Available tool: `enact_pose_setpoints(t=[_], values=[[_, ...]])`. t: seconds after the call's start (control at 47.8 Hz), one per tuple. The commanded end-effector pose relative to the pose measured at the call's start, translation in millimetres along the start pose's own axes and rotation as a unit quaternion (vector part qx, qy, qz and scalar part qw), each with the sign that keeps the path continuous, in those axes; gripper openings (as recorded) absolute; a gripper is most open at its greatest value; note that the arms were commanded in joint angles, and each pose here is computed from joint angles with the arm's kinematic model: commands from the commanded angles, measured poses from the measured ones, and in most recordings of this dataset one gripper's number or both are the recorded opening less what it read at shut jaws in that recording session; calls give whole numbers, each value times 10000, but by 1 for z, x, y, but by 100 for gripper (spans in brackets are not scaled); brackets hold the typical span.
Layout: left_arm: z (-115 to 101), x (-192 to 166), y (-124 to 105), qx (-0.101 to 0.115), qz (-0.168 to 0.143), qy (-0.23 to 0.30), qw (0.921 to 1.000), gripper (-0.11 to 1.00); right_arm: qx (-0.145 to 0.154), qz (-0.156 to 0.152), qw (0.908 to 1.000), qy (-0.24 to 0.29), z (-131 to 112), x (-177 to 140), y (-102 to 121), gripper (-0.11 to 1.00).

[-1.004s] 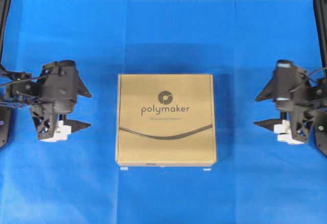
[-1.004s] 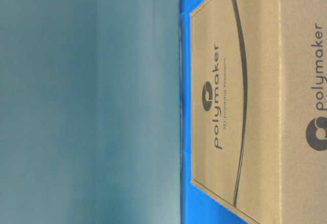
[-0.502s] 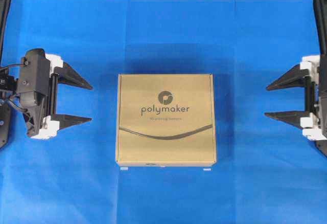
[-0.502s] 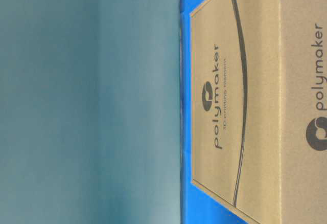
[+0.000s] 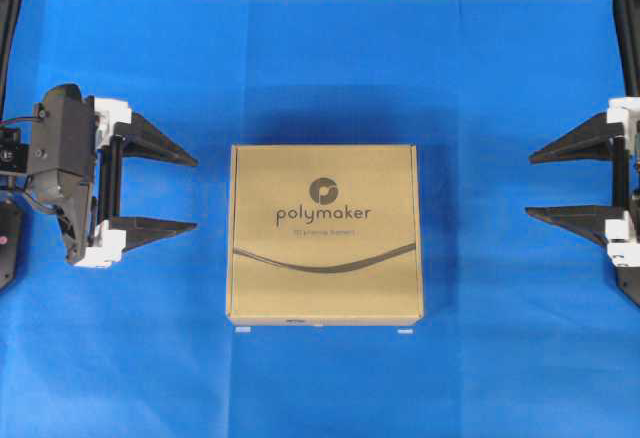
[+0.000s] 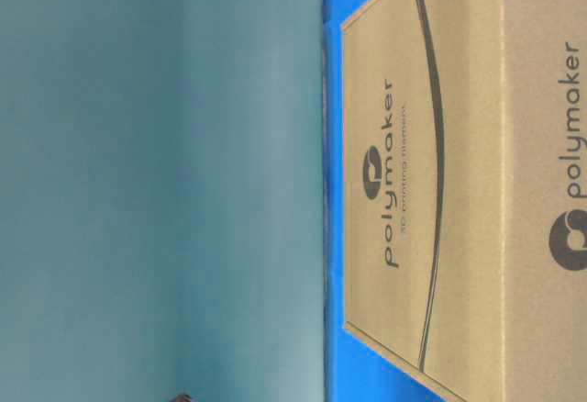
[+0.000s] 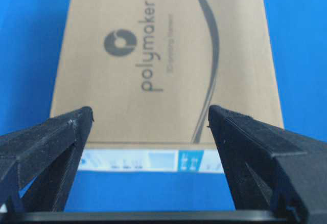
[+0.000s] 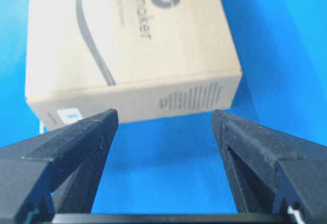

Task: Lift up the cardboard box by clamping it between your arms.

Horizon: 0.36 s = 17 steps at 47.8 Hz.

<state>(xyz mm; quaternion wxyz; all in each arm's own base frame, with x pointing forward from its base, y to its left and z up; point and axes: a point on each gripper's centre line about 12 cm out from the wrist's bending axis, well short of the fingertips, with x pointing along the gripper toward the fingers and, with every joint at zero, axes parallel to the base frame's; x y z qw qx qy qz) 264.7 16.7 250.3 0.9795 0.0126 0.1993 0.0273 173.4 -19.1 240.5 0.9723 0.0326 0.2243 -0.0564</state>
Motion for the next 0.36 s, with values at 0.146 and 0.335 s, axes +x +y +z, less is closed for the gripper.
enact_pose_setpoints(t=[0.146, 0.335], values=[[13, -2, -1, -22, -15, -315, 9995, 89, 38, -9, 9998, -215, 3, -5, -1, 100], [14, -2, -1, -27, -22, -369, 9993, 89, 37, -5, 9995, -307, -2, -10, -1, 100]])
